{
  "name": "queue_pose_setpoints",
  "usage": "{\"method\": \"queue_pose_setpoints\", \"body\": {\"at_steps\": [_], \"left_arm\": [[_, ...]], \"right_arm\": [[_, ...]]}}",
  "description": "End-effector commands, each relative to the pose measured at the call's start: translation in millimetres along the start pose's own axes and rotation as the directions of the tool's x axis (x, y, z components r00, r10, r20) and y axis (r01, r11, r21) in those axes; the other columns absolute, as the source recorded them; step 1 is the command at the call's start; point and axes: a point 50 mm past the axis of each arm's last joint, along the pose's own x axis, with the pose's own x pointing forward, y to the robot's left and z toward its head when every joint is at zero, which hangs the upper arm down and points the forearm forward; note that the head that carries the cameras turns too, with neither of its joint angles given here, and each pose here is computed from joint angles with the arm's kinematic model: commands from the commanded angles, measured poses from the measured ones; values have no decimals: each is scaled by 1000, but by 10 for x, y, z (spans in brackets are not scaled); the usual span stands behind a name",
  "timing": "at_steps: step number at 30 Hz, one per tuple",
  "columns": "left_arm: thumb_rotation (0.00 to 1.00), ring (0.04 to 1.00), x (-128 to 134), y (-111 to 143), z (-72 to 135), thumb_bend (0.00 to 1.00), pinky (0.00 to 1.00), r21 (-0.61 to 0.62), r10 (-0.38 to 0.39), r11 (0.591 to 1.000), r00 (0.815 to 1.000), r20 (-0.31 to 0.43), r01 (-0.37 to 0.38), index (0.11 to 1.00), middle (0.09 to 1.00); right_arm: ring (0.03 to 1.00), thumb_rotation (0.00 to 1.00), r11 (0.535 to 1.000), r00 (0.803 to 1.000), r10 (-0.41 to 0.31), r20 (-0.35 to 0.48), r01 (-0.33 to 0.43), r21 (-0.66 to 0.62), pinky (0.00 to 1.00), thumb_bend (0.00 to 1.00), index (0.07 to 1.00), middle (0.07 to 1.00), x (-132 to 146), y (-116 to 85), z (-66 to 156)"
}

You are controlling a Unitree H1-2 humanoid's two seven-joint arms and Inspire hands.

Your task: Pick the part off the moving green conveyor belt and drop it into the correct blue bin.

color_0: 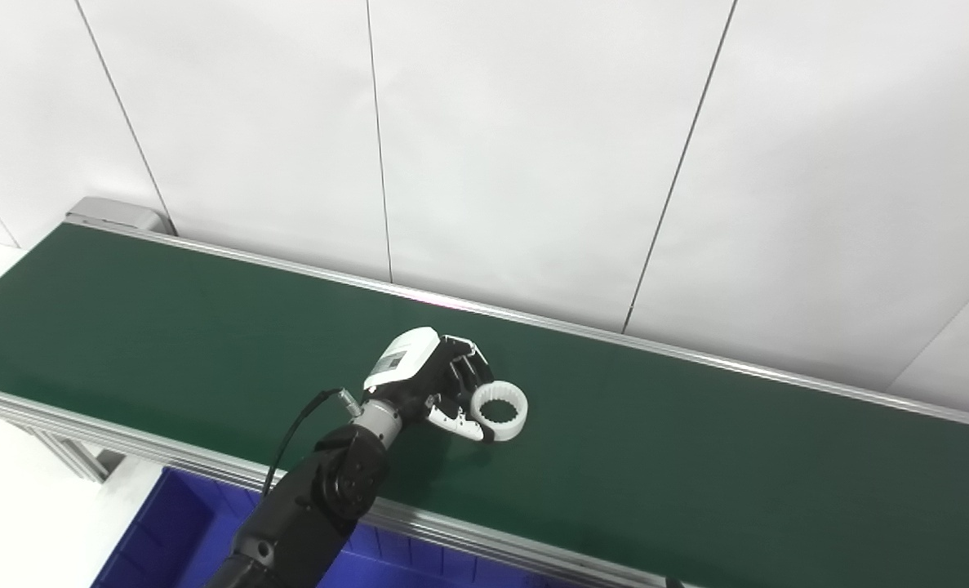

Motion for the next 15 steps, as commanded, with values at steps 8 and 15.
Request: {"method": "queue_pose_setpoints", "body": {"at_steps": [8, 15], "left_arm": [[0, 412, 35, 29, 54, 498, 438, -32, 72, 997, 996, 59, -70, 525, 500], [0, 404, -49, 181, 124, 497, 411, -82, 116, 991, 988, 105, -107, 532, 495]], "right_arm": [[1000, 575, 999, 997, -28, 78, 27, 23, 994, 814, 1000, 1000, -17, 25, 107], [1000, 582, 999, 996, -28, 82, 26, 24, 994, 818, 1000, 1000, -17, 34, 117]]}}
